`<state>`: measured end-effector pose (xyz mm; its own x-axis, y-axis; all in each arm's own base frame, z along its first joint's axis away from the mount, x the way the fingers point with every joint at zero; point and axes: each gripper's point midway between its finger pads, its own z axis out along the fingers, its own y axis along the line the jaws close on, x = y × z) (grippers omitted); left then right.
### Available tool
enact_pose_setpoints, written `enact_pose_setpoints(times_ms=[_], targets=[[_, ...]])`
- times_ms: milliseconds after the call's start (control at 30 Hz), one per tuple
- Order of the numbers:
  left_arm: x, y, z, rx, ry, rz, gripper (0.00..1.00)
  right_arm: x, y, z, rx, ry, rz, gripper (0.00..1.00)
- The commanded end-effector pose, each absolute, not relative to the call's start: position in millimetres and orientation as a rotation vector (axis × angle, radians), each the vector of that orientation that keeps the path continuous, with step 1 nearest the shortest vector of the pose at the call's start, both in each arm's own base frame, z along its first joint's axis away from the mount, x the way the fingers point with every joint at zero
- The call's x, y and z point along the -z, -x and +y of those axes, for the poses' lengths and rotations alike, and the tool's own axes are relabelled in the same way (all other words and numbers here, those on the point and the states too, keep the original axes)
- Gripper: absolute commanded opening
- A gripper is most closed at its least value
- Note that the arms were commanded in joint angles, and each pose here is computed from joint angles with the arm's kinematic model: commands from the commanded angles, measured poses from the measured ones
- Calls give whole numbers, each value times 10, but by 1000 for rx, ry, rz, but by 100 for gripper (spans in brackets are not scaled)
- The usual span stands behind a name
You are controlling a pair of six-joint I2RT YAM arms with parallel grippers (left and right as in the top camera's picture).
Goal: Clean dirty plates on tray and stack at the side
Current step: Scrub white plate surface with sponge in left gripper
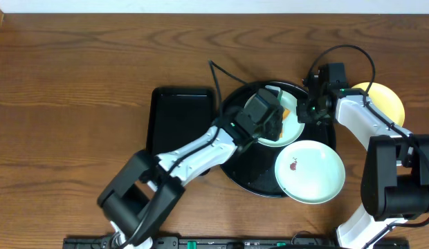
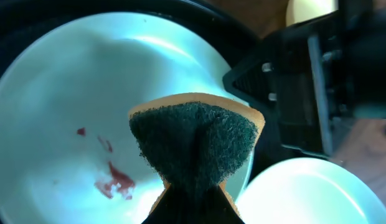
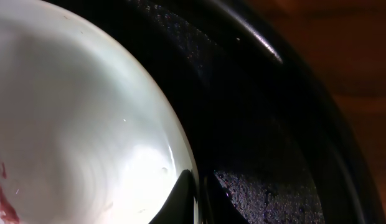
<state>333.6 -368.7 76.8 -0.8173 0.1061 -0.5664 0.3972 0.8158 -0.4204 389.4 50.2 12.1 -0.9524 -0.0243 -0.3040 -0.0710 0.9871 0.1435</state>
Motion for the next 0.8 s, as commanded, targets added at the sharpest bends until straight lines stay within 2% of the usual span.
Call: enact_pose_setpoints(times_ms=[0,633,767], targets=[[-729,-3463,-3700,706,-337,2444,7,-223,-3906,541,-233,87,2798,5],[-548,-3546,-3665,592,-426,2412,7,-222,-3906,541,-232,87,2798,4],[-438,-3538,-3653,578,-429,2433,8,-222,-3906,541,-232,88,2798,7]])
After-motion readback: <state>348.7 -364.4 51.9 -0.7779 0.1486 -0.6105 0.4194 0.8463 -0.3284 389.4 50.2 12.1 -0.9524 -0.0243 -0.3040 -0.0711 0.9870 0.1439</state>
